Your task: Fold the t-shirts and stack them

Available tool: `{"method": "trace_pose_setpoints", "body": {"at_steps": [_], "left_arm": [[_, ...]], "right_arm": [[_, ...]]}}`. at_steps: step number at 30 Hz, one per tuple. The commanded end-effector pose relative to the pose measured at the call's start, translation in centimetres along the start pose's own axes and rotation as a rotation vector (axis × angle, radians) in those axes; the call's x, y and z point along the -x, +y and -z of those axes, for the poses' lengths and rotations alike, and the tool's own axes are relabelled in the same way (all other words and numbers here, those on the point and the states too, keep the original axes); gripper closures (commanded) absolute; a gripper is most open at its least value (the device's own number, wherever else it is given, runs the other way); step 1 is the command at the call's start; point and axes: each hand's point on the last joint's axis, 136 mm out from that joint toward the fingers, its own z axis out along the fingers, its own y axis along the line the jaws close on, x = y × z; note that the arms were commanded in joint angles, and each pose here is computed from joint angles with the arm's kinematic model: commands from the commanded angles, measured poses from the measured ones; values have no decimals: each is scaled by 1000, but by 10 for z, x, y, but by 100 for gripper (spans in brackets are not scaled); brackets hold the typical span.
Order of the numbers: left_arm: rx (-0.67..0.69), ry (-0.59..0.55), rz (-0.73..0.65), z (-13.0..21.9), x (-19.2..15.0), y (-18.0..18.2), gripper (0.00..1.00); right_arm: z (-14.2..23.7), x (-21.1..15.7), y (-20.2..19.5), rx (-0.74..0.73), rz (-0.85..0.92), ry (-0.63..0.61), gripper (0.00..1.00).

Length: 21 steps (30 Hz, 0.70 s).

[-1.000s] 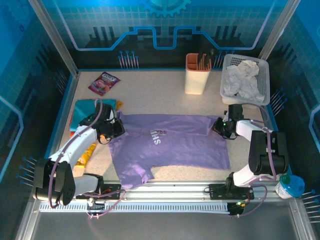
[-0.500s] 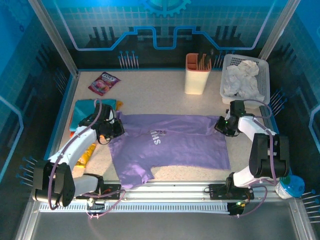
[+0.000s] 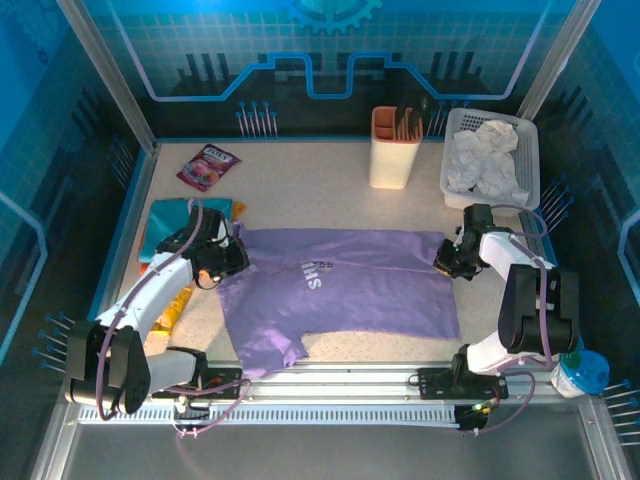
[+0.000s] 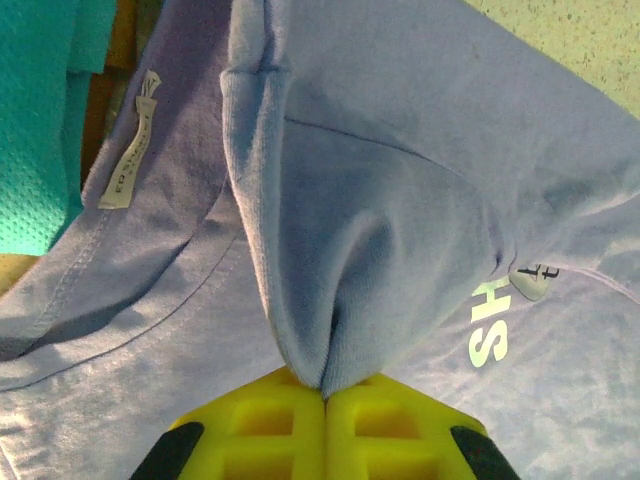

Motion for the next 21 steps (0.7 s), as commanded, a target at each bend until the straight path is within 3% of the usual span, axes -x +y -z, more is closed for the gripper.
{"method": "trace_pose_setpoints", "body": {"at_steps": [1,4,12,19,20,21], "left_arm": [[-22,42,29,9,-10,-2,100],[-36,67,58,12,-19,-3,100],[-33,109,129,19,-43,6,100],[48,158,184,3,-54,26,100],[73,162,192,1,-54,31,98],[94,166,196,-1,-55,35,86]], "right_arm": [[5,3,-1,12,-13,-17,83],[10,8,1,10,-4,-32,79],[12,11,6,32,12,-44,52],[14,12,10,47,20,-54,47],[15,12,10,48,21,-55,47],[17,12,10,49,22,-61,46]]}}
